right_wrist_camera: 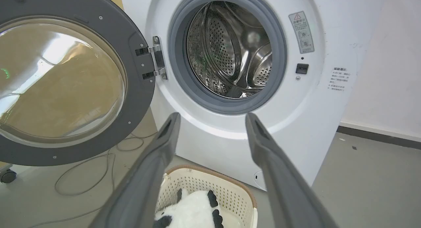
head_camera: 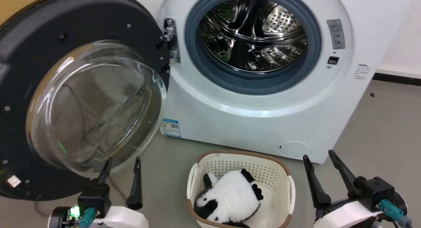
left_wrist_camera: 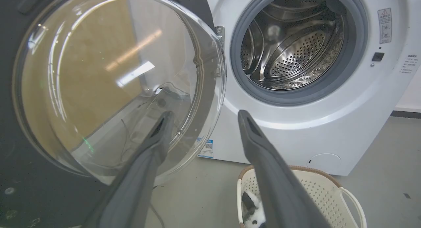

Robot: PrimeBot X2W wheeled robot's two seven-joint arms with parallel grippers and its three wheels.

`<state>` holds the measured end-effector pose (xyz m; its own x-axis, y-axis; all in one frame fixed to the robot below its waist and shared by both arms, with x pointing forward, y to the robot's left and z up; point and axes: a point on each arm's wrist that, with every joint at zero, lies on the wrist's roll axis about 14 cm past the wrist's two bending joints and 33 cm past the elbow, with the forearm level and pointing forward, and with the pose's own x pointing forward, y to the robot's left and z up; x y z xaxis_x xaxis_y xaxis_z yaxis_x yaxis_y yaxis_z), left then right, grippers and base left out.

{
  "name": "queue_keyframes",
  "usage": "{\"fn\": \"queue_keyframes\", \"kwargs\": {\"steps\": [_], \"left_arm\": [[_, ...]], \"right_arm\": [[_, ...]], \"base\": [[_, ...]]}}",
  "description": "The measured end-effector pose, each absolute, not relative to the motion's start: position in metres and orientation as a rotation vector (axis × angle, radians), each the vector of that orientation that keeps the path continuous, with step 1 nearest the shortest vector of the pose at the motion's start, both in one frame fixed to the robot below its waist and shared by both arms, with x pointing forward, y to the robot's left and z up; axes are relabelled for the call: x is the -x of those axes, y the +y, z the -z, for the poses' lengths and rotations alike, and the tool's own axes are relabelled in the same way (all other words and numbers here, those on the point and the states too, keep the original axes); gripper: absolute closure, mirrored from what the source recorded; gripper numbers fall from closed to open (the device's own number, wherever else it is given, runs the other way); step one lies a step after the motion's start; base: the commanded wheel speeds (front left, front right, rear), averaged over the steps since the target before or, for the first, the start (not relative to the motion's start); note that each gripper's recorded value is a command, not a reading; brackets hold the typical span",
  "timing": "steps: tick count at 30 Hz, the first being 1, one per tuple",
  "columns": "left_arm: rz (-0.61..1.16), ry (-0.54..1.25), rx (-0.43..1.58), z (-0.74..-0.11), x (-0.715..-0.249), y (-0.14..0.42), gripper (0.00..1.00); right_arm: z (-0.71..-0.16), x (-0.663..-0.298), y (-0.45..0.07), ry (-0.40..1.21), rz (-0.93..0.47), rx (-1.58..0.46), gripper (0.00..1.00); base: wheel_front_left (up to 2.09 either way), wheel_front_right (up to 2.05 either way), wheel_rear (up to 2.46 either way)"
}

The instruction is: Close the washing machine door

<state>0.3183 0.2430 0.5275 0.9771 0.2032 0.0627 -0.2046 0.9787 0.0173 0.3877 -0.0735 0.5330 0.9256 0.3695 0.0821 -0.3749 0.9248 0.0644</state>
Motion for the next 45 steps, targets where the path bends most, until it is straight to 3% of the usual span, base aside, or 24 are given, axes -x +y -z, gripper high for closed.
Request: {"fn": "queue_keyframes", "kwargs": {"steps": [45], "left_arm": [[-0.504,-0.139,-0.018,-0.536,-0.241,0.308,0.00]], "right_arm": [[-0.523,-0.381,0.040,-0.050,-0.706,-0.204,0.00]], "base": [[0.00,0.00,0.00]]}}
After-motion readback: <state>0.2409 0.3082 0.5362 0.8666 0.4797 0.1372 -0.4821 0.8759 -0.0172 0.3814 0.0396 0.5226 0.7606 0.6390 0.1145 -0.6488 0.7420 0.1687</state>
